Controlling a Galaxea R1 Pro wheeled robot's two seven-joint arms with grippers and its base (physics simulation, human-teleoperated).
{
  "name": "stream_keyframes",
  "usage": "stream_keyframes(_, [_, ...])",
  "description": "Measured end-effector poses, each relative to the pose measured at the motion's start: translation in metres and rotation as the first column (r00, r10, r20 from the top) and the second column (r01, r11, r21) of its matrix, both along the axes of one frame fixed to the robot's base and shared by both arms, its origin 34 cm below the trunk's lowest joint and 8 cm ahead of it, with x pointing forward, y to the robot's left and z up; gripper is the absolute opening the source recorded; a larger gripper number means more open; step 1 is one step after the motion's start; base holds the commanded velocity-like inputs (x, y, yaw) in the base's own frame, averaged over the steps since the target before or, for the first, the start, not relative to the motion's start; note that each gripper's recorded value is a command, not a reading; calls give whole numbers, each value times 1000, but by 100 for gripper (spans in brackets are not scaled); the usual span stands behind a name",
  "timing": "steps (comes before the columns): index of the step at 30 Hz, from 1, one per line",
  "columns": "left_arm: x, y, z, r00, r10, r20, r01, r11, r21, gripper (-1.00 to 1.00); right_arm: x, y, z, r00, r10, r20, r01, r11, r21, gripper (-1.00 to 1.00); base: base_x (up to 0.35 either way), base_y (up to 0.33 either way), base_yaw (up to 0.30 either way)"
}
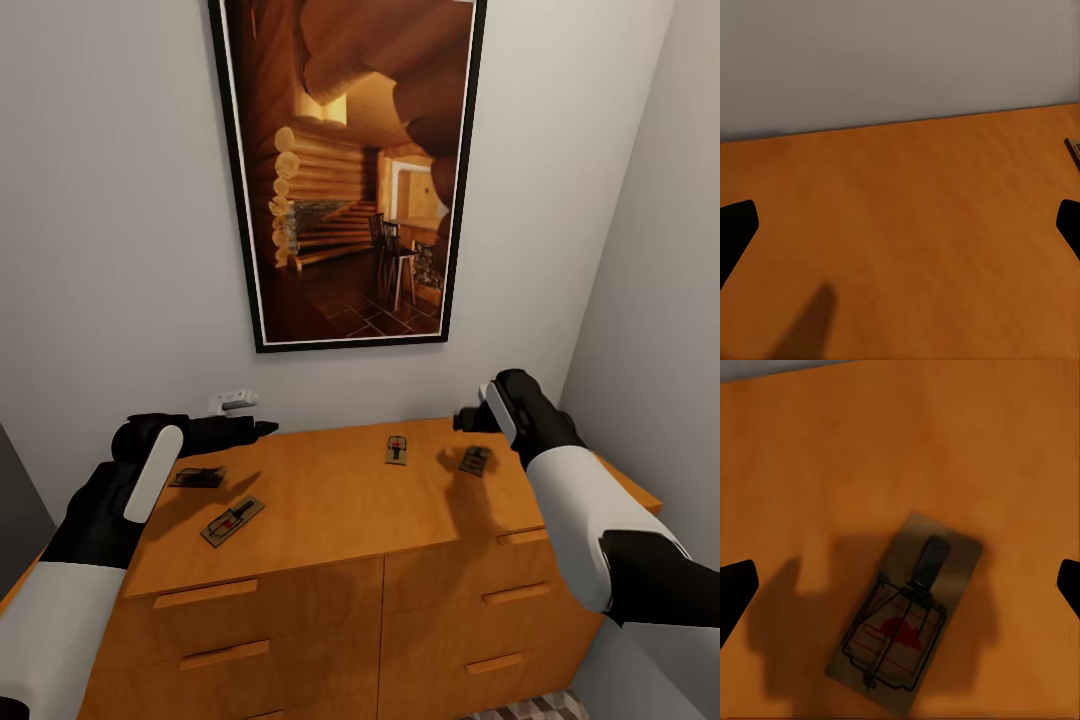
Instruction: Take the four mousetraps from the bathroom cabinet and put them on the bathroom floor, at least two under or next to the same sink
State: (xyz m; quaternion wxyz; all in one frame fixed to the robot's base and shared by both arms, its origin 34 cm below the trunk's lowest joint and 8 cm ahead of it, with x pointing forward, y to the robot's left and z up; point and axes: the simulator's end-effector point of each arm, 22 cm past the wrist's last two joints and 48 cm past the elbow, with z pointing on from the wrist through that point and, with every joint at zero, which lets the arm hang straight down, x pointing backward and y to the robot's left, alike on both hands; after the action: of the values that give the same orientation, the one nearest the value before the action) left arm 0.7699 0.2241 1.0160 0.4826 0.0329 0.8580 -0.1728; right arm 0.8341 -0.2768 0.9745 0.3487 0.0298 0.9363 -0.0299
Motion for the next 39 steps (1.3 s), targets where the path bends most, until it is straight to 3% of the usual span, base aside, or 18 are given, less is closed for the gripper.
stream_keyframes(18, [0, 0, -1, 1000, 0, -3, 0, 1000, -2, 100, -14, 2, -40, 995, -12, -101, 17, 999, 45, 100, 0, 0, 0])
stream_keyframes(39, [0, 0, -1, 1000, 0, -2, 0, 1000, -2, 100, -17, 1, -47, 993, -15, -118, 21, 999, 49, 100, 0, 0, 0])
